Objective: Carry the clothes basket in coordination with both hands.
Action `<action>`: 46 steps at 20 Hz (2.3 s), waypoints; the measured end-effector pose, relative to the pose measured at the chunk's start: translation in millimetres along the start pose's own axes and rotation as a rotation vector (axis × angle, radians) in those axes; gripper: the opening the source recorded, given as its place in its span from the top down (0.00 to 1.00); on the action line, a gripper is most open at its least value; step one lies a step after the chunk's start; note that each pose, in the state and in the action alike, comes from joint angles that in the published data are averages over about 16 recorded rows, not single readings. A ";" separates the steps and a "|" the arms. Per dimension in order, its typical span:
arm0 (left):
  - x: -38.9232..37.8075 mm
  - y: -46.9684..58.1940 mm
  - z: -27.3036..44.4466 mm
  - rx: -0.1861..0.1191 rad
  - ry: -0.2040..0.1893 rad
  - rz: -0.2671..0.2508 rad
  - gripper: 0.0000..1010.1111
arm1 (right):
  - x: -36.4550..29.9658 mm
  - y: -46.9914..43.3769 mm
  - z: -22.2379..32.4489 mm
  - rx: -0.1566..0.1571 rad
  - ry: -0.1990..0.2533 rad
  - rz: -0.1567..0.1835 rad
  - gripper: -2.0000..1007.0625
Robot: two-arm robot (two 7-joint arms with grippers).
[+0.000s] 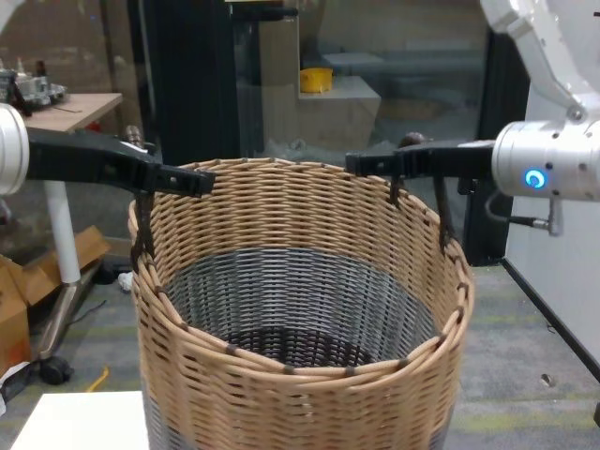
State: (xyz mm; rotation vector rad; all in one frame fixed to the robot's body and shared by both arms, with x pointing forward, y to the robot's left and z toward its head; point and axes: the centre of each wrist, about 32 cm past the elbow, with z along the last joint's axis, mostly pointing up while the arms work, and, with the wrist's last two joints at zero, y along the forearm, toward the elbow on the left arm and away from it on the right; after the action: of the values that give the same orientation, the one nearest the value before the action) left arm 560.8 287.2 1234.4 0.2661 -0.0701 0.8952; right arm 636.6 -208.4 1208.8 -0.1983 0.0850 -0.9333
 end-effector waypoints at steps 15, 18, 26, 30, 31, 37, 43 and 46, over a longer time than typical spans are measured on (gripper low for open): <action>-6.9 10.2 -3.0 0.050 -0.012 0.031 0.01 | 0.6 -9.1 -0.7 -0.019 -0.012 0.027 0.00; -5.6 10.0 -3.2 0.053 -0.013 0.029 0.01 | 0.7 -8.3 -2.0 -0.032 -0.030 0.024 0.00; -3.3 9.2 -0.9 0.061 -0.016 0.018 0.01 | 4.9 -6.7 -1.6 -0.072 -0.093 -0.007 0.00; -2.7 8.7 0.3 0.066 -0.018 0.011 0.01 | 7.8 -6.2 -1.0 -0.100 -0.125 -0.031 0.00; -2.6 8.6 0.6 0.068 -0.018 0.009 0.01 | 8.4 -6.0 -0.9 -0.107 -0.132 -0.037 0.00; -2.4 8.0 1.2 0.075 -0.018 0.001 0.01 | 11.5 -4.5 -0.9 -0.145 -0.156 -0.072 0.00; -2.4 8.0 1.3 0.080 -0.020 -0.002 0.01 | 15.7 -3.4 -0.3 -0.164 -0.166 -0.105 0.00; -2.4 8.2 1.4 0.081 -0.021 -0.002 0.01 | 18.4 -3.1 0.3 -0.165 -0.167 -0.121 0.00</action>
State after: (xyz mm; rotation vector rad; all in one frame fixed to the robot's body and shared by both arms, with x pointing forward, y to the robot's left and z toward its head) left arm 553.0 289.9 1237.0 0.3506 -0.0529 0.8944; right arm 645.1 -225.0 1210.0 -0.4378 -0.0048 -1.0275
